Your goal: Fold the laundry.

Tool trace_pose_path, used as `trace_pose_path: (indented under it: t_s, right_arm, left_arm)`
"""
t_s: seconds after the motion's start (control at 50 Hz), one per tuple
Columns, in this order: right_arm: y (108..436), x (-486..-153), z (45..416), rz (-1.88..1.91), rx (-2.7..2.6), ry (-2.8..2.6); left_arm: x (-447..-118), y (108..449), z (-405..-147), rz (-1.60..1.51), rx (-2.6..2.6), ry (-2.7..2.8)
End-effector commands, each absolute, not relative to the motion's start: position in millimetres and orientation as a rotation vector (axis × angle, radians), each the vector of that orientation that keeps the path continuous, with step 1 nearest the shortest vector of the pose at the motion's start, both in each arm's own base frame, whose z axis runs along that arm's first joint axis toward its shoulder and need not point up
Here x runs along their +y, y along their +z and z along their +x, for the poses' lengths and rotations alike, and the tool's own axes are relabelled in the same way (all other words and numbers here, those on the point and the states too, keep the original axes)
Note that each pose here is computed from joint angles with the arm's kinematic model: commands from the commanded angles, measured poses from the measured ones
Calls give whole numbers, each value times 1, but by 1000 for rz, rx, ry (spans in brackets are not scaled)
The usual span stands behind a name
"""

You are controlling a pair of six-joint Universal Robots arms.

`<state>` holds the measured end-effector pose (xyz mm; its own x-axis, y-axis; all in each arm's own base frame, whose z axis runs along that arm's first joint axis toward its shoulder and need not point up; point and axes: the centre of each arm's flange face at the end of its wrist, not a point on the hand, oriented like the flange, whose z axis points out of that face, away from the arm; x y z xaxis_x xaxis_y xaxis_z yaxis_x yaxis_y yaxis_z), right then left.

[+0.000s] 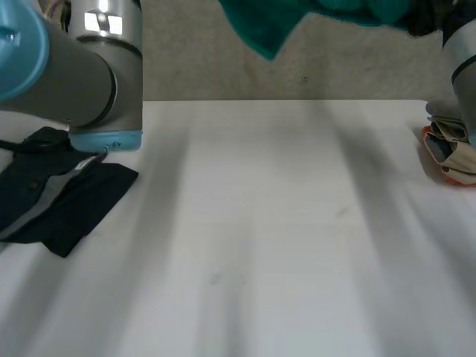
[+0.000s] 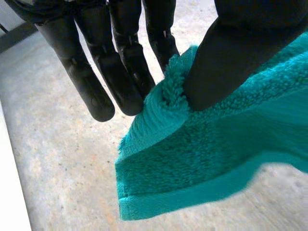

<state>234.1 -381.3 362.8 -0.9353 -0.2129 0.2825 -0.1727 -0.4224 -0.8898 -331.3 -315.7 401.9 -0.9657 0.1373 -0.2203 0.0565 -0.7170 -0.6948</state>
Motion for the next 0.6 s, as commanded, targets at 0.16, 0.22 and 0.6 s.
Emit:
trace_pose_path:
  t_s: [0.16,0.22,0.6]
  right_arm:
    - [198,-305,235,-1078,2219,-1661]
    - [173,-293,233,-1156,2271,-1568]
    - [206,-217,213,-1574,2323,-1160]
  left_arm:
    - [-274,218,-316,-840,-1869,2358]
    - [-261,191,-308,-919,-1986,2243]
    - [-246,213,-297,-927,-1987,2246]
